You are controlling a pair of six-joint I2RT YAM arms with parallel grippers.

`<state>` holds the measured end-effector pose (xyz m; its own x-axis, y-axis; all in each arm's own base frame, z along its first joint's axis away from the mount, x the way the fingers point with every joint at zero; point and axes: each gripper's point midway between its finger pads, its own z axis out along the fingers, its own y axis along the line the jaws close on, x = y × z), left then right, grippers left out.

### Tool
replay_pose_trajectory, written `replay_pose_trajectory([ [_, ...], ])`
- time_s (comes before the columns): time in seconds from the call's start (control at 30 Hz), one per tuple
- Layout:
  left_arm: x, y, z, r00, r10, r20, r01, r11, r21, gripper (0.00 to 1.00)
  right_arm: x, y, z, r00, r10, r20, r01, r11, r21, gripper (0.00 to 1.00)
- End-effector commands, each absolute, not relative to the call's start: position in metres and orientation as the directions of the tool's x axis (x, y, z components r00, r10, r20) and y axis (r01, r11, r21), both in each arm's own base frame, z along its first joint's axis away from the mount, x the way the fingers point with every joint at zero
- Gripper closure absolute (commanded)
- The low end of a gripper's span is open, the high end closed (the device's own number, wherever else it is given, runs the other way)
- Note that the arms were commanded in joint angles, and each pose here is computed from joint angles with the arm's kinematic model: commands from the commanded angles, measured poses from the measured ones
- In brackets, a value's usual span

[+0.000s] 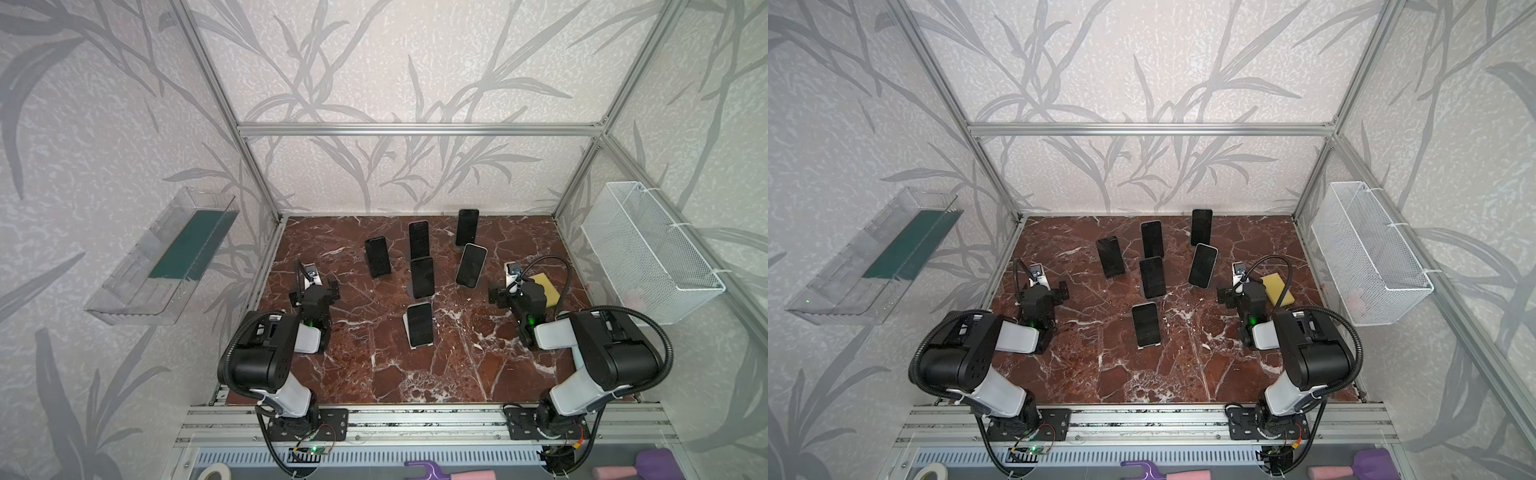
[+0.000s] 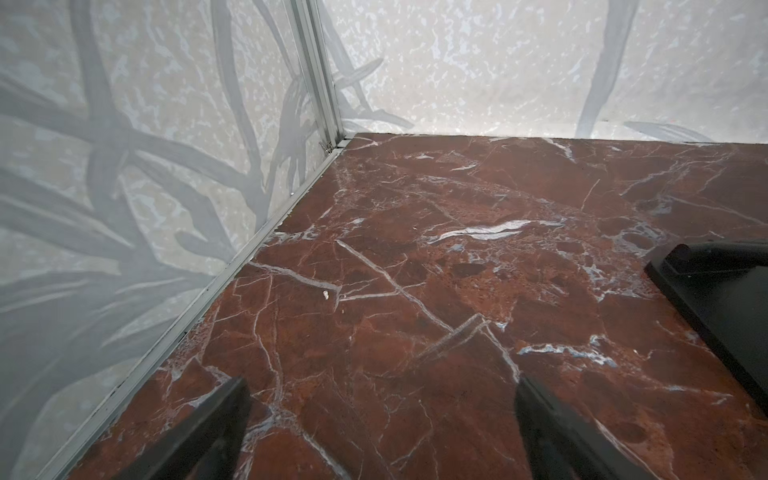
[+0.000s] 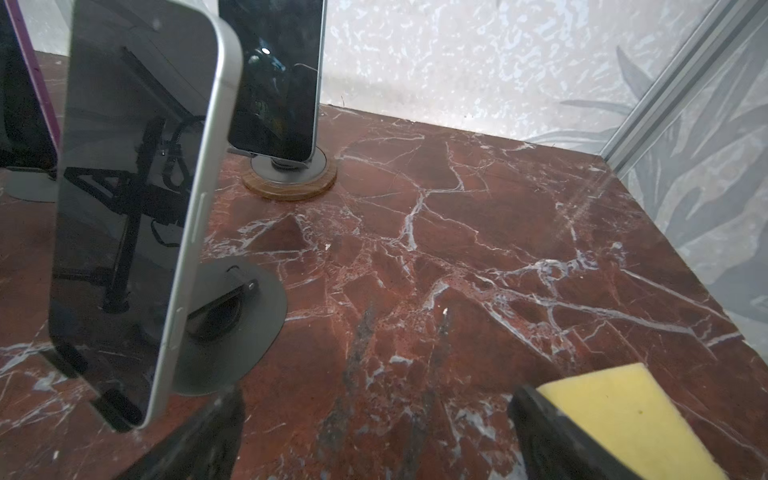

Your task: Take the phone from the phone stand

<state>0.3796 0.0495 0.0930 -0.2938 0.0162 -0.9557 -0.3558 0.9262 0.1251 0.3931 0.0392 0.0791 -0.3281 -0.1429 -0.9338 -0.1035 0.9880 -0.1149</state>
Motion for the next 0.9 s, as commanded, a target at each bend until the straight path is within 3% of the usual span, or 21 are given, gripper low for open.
replay_pose_trajectory([
  [0.0, 0.3855, 0.0498, 0.1022, -0.268, 0.003, -0.963, -0.358, 0.928, 0.102, 0.01, 0.3970, 0.0421, 0.0929, -0.293, -0.133, -0.947, -0.113, 0.988, -0.104, 0.01],
  [0.87, 0.3853, 0.0499, 0.1019, -0.268, 0.004, -0.963, -0.358, 0.928, 0.103, 0.01, 0.3966, 0.0433, 0.0937, -0.287, -0.140, -0.948, -0.116, 0.987, -0.111, 0.01],
])
